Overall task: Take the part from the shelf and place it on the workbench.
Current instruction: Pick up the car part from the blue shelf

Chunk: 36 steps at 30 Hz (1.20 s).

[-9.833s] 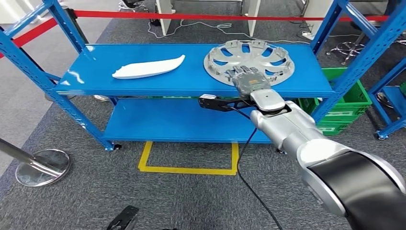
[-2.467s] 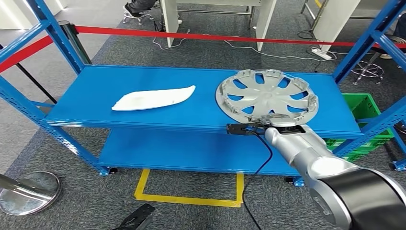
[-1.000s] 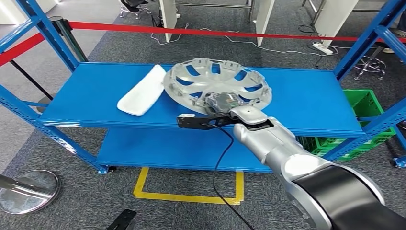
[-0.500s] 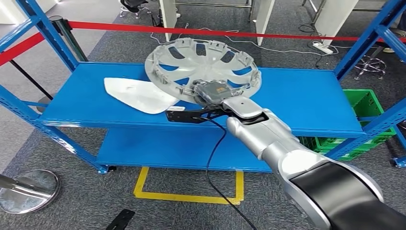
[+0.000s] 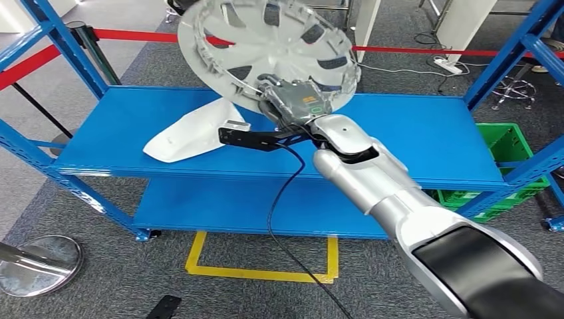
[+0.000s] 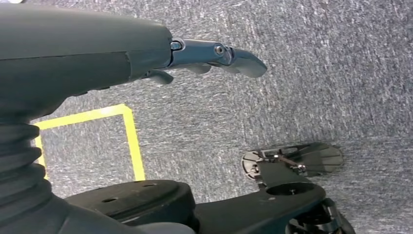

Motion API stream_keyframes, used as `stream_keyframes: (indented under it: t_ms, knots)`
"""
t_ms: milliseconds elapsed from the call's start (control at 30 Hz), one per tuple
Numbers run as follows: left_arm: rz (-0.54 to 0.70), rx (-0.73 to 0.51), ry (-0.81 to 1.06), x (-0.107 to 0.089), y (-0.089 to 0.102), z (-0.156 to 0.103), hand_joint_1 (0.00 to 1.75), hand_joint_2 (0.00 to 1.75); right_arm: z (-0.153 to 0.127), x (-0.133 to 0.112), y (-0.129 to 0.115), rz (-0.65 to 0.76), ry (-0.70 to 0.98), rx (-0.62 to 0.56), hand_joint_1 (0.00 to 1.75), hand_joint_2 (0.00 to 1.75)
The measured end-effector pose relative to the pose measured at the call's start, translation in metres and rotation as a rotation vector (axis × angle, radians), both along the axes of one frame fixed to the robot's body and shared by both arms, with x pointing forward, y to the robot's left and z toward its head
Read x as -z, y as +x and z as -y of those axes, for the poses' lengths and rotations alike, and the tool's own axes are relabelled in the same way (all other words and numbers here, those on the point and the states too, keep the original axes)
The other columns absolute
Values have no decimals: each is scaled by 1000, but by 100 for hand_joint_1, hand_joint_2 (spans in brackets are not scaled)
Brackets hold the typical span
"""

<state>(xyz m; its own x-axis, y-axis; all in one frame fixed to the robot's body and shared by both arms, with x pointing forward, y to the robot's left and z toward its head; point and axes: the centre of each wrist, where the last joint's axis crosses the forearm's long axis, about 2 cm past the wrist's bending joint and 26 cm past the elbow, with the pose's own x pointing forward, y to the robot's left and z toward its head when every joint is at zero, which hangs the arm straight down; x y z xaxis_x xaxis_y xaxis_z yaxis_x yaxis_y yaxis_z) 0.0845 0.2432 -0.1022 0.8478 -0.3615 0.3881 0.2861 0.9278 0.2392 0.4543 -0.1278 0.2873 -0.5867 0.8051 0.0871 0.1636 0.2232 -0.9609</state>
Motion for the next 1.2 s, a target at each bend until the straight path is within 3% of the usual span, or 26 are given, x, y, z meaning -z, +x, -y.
stream_keyframes:
  t_ms: [133, 433, 867, 1200]
  knots:
    - [-2, -14, 0, 0, -2, 0, 0, 175, 2, 1, -8, 36, 49, -27, 175, 175]
    - [-5, -44, 2, 1, -8, -1, 0, 175, 12, 54, -42, 5, 117, -82, 175, 175]
    - [-3, -44, 11, 1, -7, -2, 0, 175, 25, 85, -56, -31, 151, -54, 175, 175]
    - [-25, -72, 7, 2, -7, -4, 0, 175, 28, 90, -58, -3, 170, -39, 175, 175]
